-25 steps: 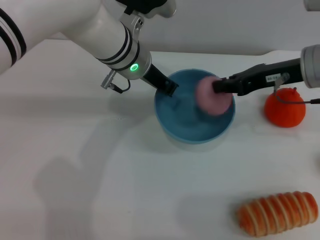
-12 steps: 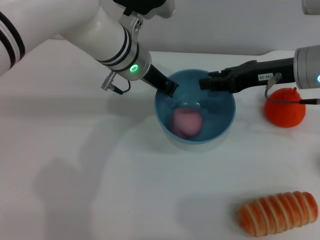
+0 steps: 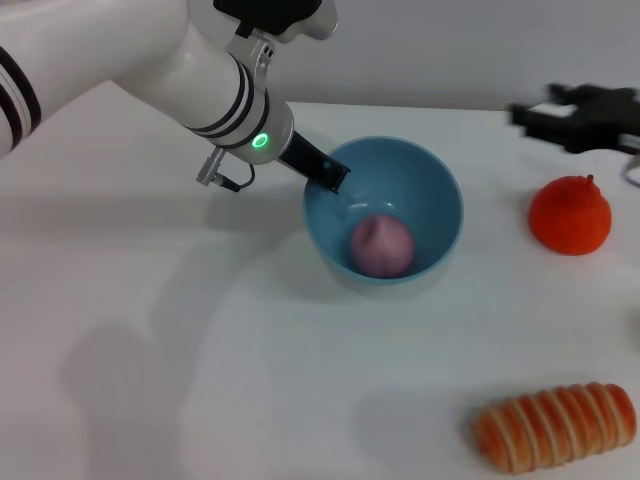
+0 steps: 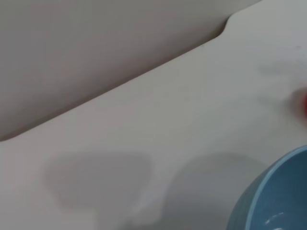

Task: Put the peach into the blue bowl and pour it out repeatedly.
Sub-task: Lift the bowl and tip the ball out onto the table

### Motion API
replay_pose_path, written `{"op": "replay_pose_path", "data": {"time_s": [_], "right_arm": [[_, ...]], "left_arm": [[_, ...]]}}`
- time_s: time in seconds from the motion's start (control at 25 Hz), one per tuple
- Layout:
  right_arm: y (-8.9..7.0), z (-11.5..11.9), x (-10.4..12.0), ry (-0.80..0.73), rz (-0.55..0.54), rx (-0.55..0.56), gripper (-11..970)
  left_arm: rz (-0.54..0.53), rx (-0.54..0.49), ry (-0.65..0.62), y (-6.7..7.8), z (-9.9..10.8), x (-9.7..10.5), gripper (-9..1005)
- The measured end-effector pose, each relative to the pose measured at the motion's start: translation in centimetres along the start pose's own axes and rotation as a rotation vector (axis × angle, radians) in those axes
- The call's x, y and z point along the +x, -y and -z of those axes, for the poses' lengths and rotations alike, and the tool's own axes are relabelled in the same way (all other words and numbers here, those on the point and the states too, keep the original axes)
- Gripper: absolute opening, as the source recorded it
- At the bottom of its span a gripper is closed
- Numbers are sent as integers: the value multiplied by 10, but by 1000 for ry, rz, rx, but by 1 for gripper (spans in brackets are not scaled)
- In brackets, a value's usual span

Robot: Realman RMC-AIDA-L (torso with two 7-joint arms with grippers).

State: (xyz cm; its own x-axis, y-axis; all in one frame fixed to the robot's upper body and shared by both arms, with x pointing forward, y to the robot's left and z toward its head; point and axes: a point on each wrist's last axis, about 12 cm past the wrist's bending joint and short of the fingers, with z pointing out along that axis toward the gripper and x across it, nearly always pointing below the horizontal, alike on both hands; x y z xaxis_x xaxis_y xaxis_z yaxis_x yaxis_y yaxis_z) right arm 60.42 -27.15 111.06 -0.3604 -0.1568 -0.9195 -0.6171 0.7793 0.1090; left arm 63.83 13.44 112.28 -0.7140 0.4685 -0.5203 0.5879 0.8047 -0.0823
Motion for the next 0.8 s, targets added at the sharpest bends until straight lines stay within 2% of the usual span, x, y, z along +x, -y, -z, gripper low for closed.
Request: {"op": "replay_pose_path", "data": {"time_s": [0.16,0.28,0.4,0.64,0.8], "right_arm": [[19,32,34,93,9,170,671],[29,59,59,225,-65,292,671],[32,83,84,331,-110,401,671],[23,114,129,413,-189,489,670],[4,130,150,490,-201,518,670]], "left_arm": [[-1,-8,13,-1,-1,0,-2],[-30,-19,20,2,-3,0,-2],[-73,-26,28,8,-5,-4,-2],[-155,-40,89,21,-5,-17,-1],[-308,-64,187,41,-2,-33,-1]]}}
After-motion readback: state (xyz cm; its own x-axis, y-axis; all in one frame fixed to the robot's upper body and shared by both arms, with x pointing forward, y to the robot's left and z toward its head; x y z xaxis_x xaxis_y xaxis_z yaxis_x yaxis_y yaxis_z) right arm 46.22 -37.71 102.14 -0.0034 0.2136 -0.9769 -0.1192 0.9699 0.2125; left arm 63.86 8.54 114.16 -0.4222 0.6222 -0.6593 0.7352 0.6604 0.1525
